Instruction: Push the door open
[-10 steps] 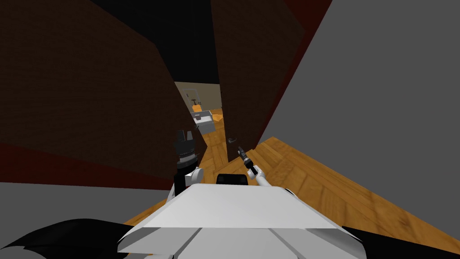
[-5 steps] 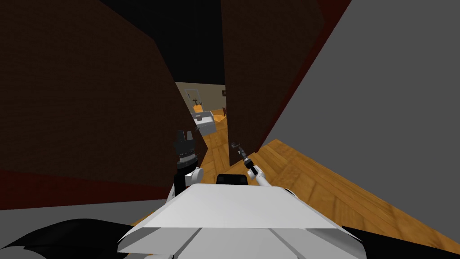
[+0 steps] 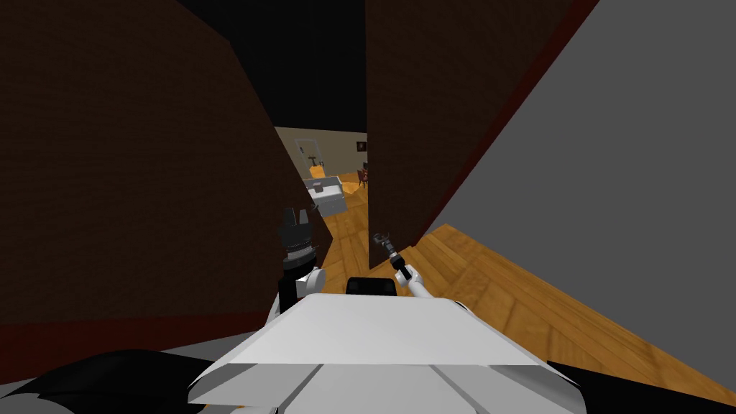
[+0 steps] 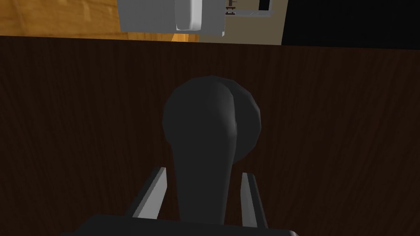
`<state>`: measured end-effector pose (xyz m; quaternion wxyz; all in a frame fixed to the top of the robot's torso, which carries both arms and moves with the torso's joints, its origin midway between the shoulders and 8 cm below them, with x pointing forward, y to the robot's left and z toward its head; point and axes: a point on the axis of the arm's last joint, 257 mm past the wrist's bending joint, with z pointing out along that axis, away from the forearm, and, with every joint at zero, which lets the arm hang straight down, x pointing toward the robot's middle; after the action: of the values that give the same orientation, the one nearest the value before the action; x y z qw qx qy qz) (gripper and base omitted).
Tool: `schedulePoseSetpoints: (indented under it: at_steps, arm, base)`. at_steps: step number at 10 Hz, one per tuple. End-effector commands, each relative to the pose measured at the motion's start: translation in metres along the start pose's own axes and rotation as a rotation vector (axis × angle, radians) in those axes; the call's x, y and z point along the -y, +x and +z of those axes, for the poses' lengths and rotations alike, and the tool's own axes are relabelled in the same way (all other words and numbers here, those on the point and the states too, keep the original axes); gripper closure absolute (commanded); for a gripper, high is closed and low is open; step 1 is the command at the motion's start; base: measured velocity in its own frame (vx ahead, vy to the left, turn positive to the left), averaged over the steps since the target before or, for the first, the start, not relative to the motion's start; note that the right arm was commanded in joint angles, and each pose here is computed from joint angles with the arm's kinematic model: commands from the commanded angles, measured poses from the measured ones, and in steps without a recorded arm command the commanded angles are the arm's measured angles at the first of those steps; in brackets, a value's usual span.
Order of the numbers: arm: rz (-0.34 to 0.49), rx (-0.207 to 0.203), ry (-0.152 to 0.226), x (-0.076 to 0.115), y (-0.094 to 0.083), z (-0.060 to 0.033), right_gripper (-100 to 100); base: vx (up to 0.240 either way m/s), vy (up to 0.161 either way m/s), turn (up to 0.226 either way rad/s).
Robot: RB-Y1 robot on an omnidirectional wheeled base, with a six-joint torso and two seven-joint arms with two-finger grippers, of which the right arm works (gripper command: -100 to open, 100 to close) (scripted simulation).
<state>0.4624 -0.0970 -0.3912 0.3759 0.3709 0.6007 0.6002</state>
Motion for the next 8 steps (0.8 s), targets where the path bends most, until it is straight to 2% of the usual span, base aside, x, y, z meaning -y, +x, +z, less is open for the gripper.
schedulePoseSetpoints:
  at_steps: [1,5,6,8]
  arm:
    - [0.0,0.0,0.001,0.0,0.0,-0.0003,100]
    - [0.0,0.0,0.001,0.0,0.0,-0.0003,100]
    - [-0.008,0.019,-0.001,-0.001,-0.01,0.0,100]
    - [-0.013,0.038,0.001,-0.001,-0.019,-0.0019,100]
  base:
    - [-0.024,-0.014,0.012]
    - [-0.003,-0.002,0.004]
    - [0.103,0.038,-0.014]
    - [0.151,0.108,-0.032]
